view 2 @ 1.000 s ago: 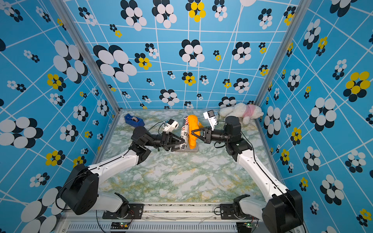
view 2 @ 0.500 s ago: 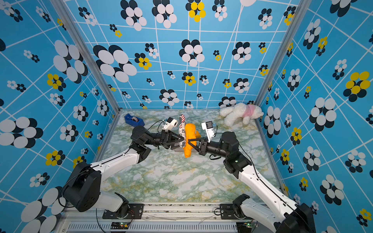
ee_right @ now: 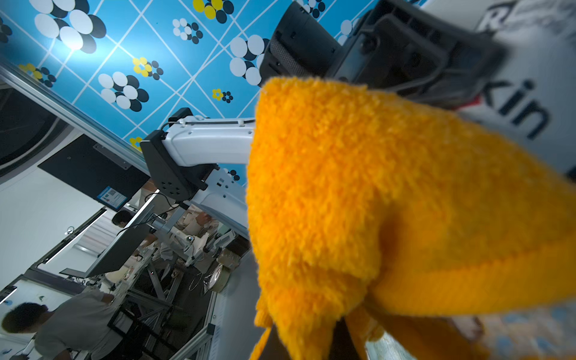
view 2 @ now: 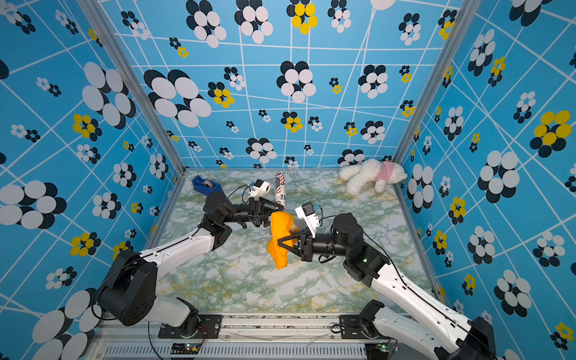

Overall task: Wipe the eyeglass case
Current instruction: Wipe the dirt from the eyeglass case, then place the eyeglass case at the center of the board, then pick up the eyeglass case from the center of the board.

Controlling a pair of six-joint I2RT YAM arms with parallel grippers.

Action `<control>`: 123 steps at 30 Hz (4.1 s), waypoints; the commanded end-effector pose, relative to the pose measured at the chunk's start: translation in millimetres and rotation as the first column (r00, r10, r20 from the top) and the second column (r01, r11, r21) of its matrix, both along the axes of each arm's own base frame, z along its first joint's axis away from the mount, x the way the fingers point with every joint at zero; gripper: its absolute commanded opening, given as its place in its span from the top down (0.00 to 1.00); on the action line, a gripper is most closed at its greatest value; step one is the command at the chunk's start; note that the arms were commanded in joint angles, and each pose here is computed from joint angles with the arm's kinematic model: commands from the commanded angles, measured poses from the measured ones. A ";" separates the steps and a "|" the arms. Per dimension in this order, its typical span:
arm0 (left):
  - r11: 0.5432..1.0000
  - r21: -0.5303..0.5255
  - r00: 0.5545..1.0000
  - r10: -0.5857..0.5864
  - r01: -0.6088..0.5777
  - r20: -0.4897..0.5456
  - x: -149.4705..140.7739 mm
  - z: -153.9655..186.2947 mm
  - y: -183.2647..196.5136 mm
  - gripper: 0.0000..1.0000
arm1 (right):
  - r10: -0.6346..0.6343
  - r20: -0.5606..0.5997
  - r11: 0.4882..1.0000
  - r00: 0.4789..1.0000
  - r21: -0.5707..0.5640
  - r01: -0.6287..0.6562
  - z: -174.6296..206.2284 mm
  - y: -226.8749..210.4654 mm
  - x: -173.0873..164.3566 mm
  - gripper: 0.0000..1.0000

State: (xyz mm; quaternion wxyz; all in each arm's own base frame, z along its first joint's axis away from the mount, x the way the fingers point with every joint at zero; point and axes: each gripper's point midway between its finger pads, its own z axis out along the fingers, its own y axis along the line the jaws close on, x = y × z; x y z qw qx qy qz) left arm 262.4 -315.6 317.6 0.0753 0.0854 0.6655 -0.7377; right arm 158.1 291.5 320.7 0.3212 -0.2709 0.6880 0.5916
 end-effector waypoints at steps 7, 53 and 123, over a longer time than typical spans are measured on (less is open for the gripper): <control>0.999 -0.012 0.998 0.036 -0.036 0.048 8.2 6.1 1.4 0.94 | -0.024 0.076 0.999 0.997 -0.026 0.026 12.8 -9.3 -2.8 1.00; 0.132 0.988 0.470 0.879 -0.074 -0.082 -78.4 -288.1 37.1 0.86 | -0.644 0.040 0.699 0.764 -0.376 0.609 -81.8 -131.4 112.4 1.00; 0.387 0.893 -0.079 -0.922 -0.229 0.379 3.4 -212.9 53.8 0.01 | -0.673 0.030 0.652 0.739 -0.447 0.612 -86.9 -132.2 139.0 1.00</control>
